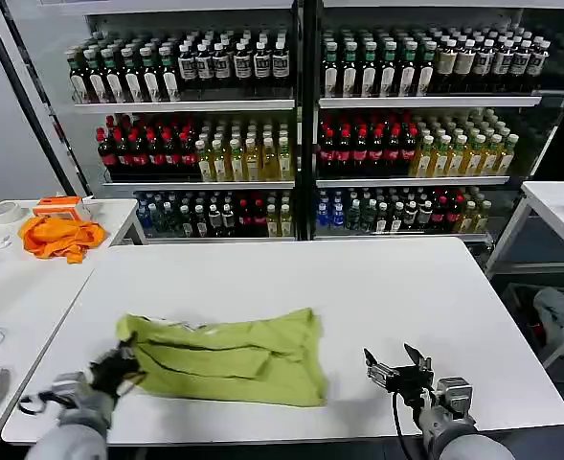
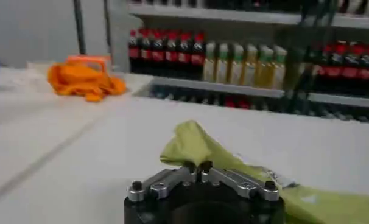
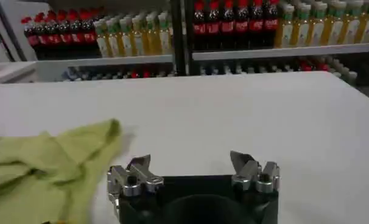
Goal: Fold and organize the clothes.
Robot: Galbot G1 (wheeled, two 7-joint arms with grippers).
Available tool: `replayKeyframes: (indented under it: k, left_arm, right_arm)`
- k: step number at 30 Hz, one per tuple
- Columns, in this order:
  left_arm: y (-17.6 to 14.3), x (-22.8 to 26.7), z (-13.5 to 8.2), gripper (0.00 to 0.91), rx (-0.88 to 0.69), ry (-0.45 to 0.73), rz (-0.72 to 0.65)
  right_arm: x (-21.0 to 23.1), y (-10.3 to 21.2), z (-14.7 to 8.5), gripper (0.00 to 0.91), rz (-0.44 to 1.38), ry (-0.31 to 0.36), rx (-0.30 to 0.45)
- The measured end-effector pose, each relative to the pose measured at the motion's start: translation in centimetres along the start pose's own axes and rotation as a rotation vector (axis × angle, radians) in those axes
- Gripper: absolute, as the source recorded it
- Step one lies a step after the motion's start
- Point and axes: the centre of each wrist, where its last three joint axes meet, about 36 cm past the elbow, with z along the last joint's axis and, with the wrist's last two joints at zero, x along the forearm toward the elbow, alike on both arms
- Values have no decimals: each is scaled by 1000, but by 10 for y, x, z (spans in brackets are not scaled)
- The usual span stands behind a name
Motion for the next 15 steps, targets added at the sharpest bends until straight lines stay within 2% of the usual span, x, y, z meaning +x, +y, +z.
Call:
replayKeyframes:
  k: [6, 15]
  left_arm:
    - [-1, 11, -19, 10, 119, -4, 101]
    - [-50, 23, -14, 20, 377, 50, 329]
  right_arm:
    - [-3, 0, 0, 907, -4, 2, 4]
    - [-3, -4, -2, 907, 1, -7, 17]
